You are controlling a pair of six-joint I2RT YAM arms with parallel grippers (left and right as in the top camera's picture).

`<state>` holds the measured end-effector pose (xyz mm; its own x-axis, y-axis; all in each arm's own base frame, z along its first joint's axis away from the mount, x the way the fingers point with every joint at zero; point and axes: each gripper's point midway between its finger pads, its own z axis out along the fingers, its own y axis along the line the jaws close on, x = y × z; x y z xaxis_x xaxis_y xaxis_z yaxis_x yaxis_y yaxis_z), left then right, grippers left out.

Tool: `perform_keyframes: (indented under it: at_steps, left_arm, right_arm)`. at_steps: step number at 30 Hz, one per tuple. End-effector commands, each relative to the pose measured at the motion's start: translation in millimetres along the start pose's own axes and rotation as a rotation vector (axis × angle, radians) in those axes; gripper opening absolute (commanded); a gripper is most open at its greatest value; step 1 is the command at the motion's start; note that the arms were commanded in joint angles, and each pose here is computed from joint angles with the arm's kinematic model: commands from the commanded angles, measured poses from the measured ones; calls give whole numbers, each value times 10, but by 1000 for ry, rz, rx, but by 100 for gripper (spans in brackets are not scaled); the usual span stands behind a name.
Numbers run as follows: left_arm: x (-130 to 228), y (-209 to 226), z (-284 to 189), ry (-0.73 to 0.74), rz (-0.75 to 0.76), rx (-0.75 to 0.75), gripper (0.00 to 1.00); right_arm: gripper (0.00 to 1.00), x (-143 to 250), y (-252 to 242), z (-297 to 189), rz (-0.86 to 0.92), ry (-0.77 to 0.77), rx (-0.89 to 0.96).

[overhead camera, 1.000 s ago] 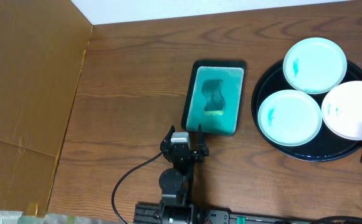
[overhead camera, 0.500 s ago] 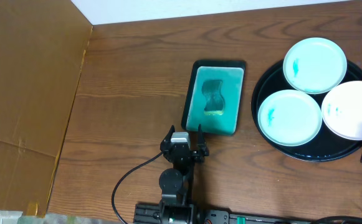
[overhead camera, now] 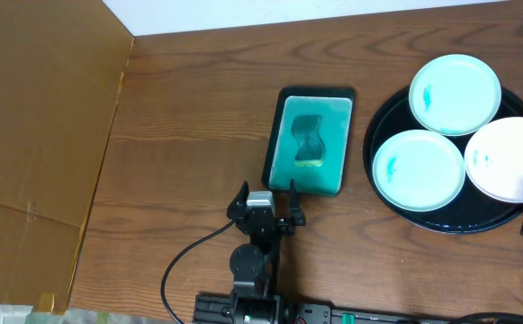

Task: Clean dirty plates on tray and stack at the side
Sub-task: 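Move the left gripper over the sponge in the green tray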

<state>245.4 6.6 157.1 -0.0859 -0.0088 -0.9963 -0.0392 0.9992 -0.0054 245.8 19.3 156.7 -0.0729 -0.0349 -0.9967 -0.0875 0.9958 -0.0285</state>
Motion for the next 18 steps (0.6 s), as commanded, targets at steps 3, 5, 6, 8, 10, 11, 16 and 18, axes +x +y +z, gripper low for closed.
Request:
perform_keyframes:
  at_steps: [3, 5, 6, 8, 10, 11, 16, 18]
  left_arm:
    - [-312, -192, -28, -138, -65, 119, 100]
    - [-422, -262, -56, -183, -59, 161, 100]
    - [-475, -281, -70, -205, -57, 173, 100]
    - [-630, -297, -112, -270, -52, 184, 100]
    - [-834, -296, -180, -358, -47, 187, 100]
    - [-951, -295, -228, -410, -44, 188, 100]
    - [-1411, -249, -426, -571, -42, 169, 100]
    - [-1575, -214, -444, -579, -47, 148, 100]
  right_arm:
    - [99, 1, -3, -3, -8, -1, 0]
    - [99, 2, -3, -3, -8, -1, 0]
    - [99, 2, -2, -3, -8, -1, 0]
    - [99, 2, -3, -3, -8, -1, 0]
    - [99, 1, -3, -3, -8, -1, 0]
    - [99, 2, -3, -3, -8, -1, 0]
    - [99, 1, -3, -3, -8, -1, 0]
    - [99, 2, -3, -3, -8, -1, 0]
